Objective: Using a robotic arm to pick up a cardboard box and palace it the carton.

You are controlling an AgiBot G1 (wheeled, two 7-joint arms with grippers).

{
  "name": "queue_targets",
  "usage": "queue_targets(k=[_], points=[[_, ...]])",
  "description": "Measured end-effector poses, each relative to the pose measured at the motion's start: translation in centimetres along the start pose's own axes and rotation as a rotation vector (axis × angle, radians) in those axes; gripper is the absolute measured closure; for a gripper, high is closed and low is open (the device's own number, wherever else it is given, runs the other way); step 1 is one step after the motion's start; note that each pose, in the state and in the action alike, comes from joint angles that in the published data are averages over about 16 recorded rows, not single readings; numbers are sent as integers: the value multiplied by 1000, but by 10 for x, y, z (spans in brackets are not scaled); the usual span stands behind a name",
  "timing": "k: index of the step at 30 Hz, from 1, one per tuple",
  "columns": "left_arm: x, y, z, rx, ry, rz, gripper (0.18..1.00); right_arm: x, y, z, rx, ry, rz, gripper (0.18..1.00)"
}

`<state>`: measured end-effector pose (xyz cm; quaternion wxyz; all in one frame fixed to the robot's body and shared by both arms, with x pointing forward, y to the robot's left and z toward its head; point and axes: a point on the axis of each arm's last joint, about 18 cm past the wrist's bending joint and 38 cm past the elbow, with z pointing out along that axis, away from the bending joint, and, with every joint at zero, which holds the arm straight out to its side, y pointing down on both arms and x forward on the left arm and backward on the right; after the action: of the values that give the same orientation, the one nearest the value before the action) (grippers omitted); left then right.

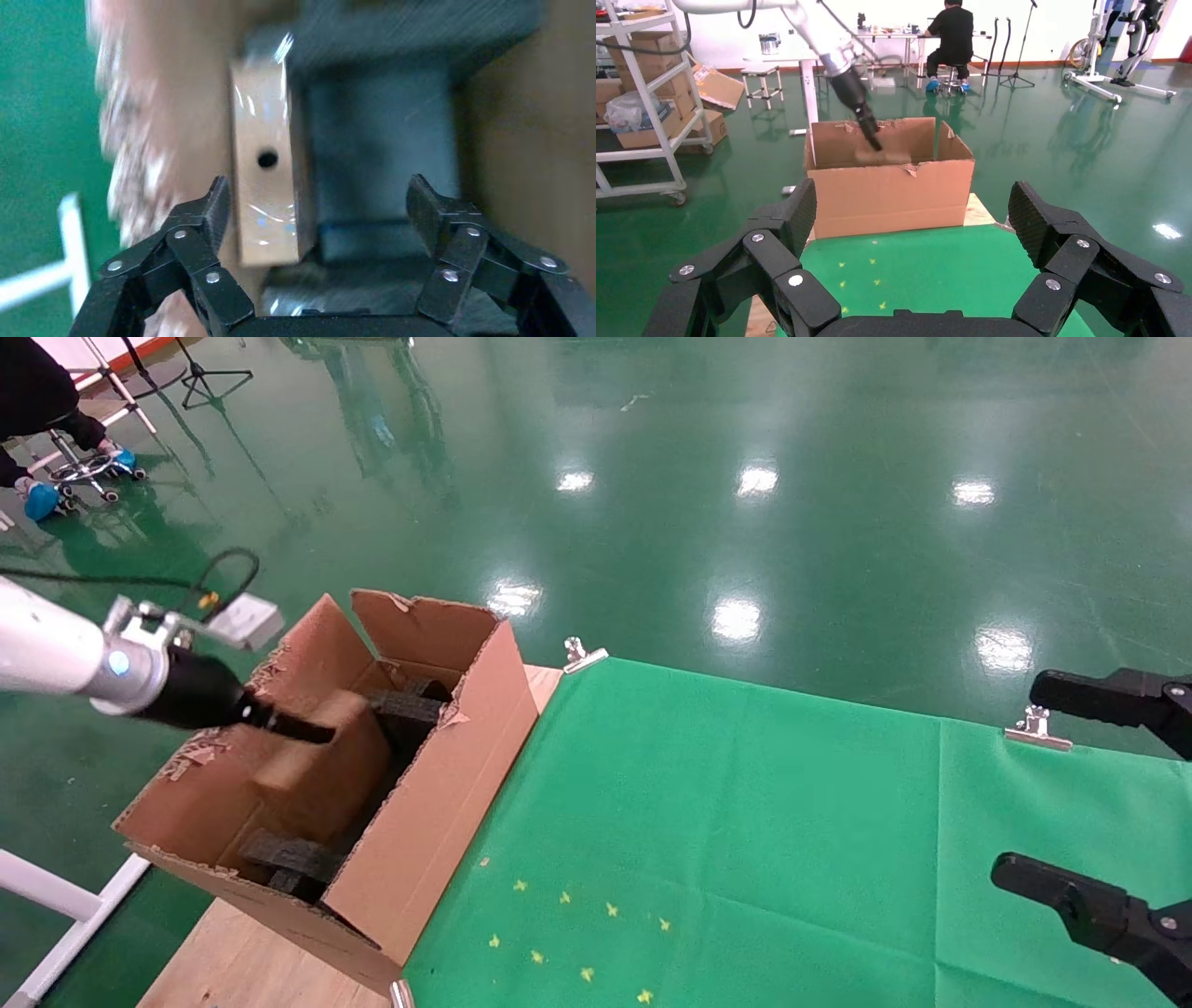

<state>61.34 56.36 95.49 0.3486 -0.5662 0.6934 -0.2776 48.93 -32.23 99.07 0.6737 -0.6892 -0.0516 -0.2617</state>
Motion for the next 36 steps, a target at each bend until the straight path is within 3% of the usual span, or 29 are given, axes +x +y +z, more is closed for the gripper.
queue_targets(k=[9, 17, 25, 36], points=[[27, -20, -33, 140, 208, 41, 252, 0, 0, 0, 0, 0, 0, 178], [43, -23, -39, 172, 291, 71, 196, 0, 0, 0, 0, 0, 0, 178], [65, -29, -34, 215, 359, 123, 184, 0, 0, 0, 0, 1, 0, 178], [117, -38, -32, 339, 528, 246, 183, 0, 0, 0, 0, 1, 0, 178]])
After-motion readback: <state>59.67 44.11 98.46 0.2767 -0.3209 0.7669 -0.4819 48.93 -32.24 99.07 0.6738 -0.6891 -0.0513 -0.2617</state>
